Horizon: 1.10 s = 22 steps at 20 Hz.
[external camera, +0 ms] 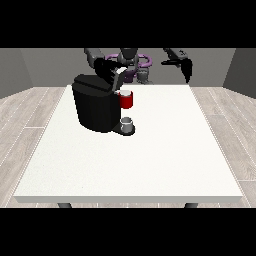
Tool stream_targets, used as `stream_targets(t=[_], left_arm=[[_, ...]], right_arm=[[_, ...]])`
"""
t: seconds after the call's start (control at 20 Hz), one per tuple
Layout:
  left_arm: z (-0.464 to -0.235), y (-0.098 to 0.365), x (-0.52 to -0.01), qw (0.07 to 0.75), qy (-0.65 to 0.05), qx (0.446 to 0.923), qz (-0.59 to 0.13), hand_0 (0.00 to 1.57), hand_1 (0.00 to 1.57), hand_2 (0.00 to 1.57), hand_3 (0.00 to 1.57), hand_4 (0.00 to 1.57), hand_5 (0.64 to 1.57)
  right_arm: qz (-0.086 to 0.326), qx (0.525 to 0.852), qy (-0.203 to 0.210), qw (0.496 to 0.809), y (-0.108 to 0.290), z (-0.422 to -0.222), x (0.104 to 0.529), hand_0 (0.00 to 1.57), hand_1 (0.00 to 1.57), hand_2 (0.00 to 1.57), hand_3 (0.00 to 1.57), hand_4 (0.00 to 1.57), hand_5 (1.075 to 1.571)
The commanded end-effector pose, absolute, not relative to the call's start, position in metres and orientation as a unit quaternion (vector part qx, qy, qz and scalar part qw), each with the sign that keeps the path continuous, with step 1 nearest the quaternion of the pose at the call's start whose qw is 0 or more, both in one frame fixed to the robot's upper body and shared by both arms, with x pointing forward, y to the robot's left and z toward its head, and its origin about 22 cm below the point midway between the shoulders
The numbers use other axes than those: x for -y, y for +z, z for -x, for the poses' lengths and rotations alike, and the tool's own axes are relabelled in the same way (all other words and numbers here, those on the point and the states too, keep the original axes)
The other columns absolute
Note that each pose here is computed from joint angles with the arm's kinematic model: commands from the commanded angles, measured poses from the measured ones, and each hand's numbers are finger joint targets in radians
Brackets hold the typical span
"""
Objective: Insert the coffee pod into the coffee machine and close the lid
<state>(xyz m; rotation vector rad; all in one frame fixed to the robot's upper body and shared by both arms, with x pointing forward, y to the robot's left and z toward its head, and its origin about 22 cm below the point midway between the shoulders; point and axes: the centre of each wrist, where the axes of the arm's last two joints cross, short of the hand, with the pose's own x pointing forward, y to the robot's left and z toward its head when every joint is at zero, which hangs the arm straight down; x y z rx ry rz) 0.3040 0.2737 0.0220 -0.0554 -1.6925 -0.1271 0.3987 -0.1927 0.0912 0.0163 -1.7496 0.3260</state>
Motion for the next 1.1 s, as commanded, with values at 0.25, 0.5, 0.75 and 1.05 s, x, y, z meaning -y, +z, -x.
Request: stream_targets(t=[0.25, 0.5, 0.75, 1.05], left_arm=[[-0.303, 0.013, -0.255, 0.651, -0.055, 0.757, 0.024, 0.00, 0.00, 0.00, 0.00, 0.15, 1.571], [-0.310, 0.016, -0.278, 0.653, -0.052, 0.755, 0.021, 0.00, 0.00, 0.00, 0.00, 0.17, 1.571], [-0.306, 0.012, -0.280, 0.653, -0.062, 0.755, 0.030, 0.00, 0.00, 0.00, 0.00, 0.12, 1.571], [-0.285, -0.018, -0.267, 0.670, -0.034, 0.741, 0.023, 0.00, 0.00, 0.00, 0.00, 0.14, 1.571]], right_arm=[[0.021, 0.778, 0.193, 0.598, 0.127, -0.415, 0.181, 0.00, 0.00, 0.00, 0.00, 0.12, 1.571], [0.009, 0.782, 0.202, 0.589, 0.123, -0.412, 0.152, 0.00, 0.00, 0.00, 0.00, 0.14, 1.571], [-0.020, 0.785, 0.215, 0.580, 0.120, -0.404, 0.132, 0.00, 0.00, 0.00, 0.00, 0.03, 1.571], [-0.114, 0.778, 0.183, 0.589, 0.069, -0.369, 0.128, 0.00, 0.00, 0.00, 0.00, 0.28, 1.571]])
